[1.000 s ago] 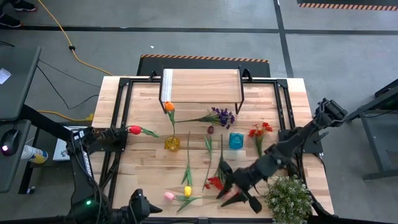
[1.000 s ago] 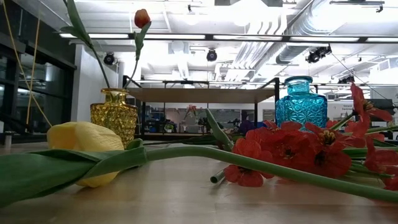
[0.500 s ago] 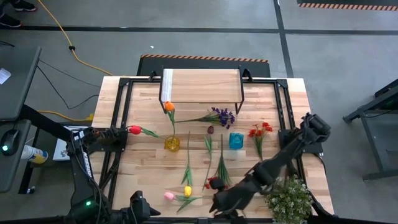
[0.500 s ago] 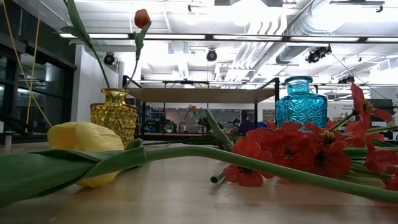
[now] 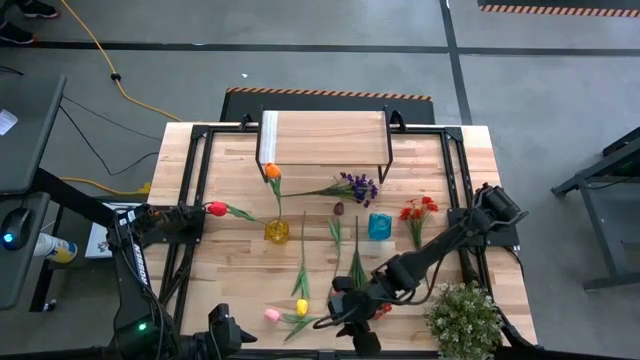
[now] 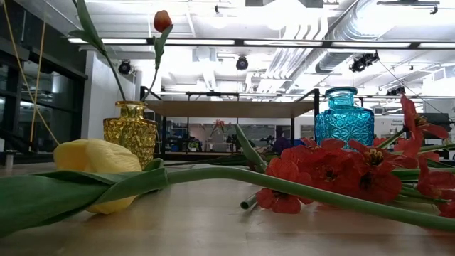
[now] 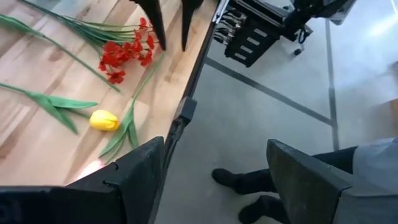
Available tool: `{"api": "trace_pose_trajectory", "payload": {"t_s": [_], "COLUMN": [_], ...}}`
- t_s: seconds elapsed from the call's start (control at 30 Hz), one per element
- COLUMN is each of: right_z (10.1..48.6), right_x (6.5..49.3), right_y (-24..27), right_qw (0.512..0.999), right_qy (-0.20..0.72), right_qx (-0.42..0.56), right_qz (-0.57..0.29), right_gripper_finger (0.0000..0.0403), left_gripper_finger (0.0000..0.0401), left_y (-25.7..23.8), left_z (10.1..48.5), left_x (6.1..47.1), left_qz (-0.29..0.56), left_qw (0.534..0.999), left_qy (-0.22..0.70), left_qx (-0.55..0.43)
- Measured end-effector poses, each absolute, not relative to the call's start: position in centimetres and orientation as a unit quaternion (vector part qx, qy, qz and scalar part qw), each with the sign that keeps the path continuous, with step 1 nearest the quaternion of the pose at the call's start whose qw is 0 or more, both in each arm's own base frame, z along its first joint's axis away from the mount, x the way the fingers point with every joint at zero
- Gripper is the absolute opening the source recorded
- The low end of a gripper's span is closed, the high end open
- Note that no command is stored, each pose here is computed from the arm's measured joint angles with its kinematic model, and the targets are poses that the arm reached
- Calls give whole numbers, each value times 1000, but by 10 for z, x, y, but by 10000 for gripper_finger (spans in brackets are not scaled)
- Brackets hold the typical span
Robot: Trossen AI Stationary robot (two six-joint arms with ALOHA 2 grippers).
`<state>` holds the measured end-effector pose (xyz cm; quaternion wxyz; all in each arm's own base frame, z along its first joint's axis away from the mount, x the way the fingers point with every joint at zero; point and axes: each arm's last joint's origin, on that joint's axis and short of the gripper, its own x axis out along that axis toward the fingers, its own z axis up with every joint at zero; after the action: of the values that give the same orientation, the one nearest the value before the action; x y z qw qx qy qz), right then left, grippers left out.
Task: Pick and place flowers into a vace then onto a shelf
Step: Put the pink tulip into the yellow vase
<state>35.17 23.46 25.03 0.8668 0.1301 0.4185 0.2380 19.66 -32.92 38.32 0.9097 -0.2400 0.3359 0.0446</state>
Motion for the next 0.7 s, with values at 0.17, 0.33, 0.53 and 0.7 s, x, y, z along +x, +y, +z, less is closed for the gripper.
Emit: {"api": "trace_pose_trajectory", "payload": {"t_s": [0.17,0.33,0.53,0.7], "right_z": [242,236,216,208], "right_x": [350,348,352,359], "right_y": [232,232,236,229], "right_qw": [861,852,831,829], "right_qy": [431,451,480,485], "right_qx": [132,133,135,133], "right_qz": [234,232,247,245], "right_gripper_finger": [112,113,113,112], "left_gripper_finger": [317,317,317,317], "left_y": [-327,-324,-322,-322], "left_z": [382,381,381,381], "left_x": [196,195,195,195], "left_qz": [54,68,78,80], "left_qw": [911,916,921,922], "left_qy": [340,331,320,318], "left_qx": [-228,-214,-205,-204]}}
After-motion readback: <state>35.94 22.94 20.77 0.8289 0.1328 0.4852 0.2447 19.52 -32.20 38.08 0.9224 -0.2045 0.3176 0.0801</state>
